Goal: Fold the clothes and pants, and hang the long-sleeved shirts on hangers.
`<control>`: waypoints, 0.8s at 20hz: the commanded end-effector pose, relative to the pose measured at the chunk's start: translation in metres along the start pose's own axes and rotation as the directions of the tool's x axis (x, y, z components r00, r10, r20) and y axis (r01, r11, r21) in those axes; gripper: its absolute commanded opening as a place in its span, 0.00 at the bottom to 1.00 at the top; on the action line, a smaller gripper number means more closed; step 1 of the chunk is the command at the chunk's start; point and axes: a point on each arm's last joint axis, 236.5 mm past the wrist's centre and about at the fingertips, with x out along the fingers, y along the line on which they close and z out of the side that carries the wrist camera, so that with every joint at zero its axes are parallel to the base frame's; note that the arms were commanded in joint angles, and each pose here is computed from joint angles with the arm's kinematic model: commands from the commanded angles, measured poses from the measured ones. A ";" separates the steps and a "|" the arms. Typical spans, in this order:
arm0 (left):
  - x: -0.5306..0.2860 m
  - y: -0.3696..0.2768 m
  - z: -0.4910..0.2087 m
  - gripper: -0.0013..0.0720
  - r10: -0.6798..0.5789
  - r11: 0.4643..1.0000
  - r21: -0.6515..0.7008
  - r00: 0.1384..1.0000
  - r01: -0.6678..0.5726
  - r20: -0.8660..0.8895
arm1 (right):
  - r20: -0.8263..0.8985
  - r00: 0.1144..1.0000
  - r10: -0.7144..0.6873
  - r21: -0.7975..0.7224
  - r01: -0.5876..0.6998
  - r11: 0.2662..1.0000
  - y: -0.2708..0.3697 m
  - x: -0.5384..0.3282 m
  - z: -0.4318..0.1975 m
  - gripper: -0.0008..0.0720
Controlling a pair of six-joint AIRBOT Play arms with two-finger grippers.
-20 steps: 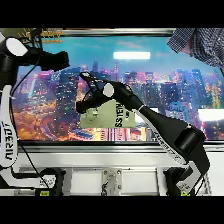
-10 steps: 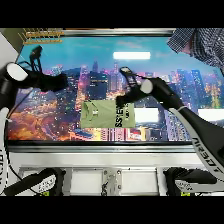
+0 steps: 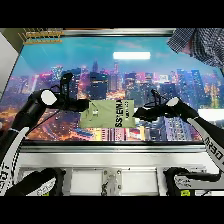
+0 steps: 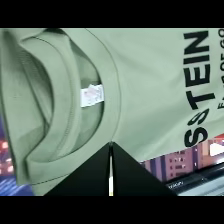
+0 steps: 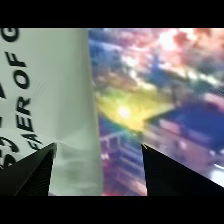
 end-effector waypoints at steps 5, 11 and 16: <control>0.008 -0.022 -0.007 0.03 -0.023 1.000 0.021 1.000 0.023 0.003 | 0.067 0.987 0.148 0.028 -0.150 0.988 0.044 0.046 0.014 0.45; 0.008 -0.022 -0.007 0.03 -0.023 1.000 0.008 1.000 0.023 0.000 | 0.158 0.987 -0.030 -0.085 0.044 0.995 0.009 -0.013 0.061 0.03; 0.008 -0.022 -0.008 0.03 -0.023 1.000 0.008 1.000 0.023 0.000 | 0.393 0.805 -0.444 0.171 0.411 0.895 -0.144 -0.209 0.104 0.03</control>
